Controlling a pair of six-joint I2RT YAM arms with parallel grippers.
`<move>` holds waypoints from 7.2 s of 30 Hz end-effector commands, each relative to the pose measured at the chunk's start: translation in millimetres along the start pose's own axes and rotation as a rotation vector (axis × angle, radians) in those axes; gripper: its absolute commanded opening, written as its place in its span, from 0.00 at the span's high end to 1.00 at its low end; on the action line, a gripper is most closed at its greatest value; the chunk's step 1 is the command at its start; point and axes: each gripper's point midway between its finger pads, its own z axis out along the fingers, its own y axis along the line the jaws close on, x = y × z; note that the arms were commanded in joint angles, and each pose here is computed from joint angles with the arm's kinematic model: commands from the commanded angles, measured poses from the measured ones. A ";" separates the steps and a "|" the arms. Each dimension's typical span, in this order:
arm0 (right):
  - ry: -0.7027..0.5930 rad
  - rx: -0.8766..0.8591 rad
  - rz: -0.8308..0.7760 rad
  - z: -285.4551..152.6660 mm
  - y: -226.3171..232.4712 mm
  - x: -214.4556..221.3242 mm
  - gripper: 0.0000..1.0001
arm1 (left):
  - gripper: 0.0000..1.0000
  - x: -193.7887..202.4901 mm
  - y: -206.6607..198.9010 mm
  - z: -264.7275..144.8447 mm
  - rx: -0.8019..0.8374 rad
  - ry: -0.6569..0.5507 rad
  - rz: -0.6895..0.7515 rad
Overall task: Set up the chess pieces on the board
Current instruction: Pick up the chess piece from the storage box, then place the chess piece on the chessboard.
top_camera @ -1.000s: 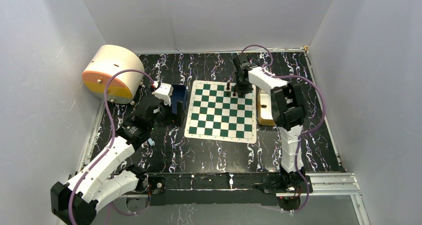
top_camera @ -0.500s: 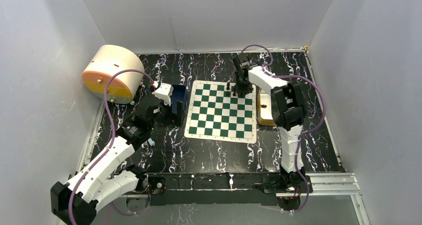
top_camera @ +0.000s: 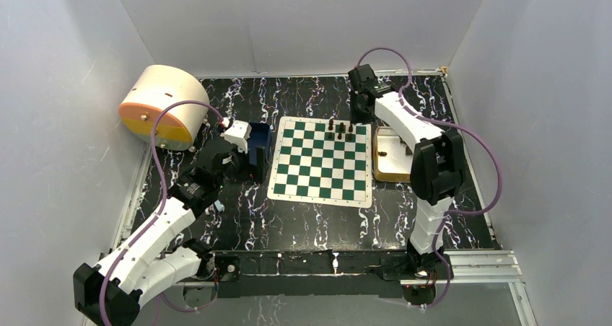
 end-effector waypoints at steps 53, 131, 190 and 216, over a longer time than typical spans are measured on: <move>0.044 0.277 0.325 3.3 -207.1 52.1 0.62 | 0.06 -4.1 -1.2 -4.2 0.011 -0.025 -0.002; -0.068 0.029 0.252 -53.3 -90.6 -12.4 0.84 | 0.06 -3.2 -2.7 -2.0 0.014 -0.018 0.002; 0.093 0.095 0.142 63.8 -25.3 12.5 0.83 | 0.06 -3.3 0.7 -1.9 -0.004 -0.019 0.008; 0.080 0.082 0.124 52.0 -23.9 2.1 0.66 | 0.06 -2.7 0.8 -0.8 -0.005 -0.015 0.009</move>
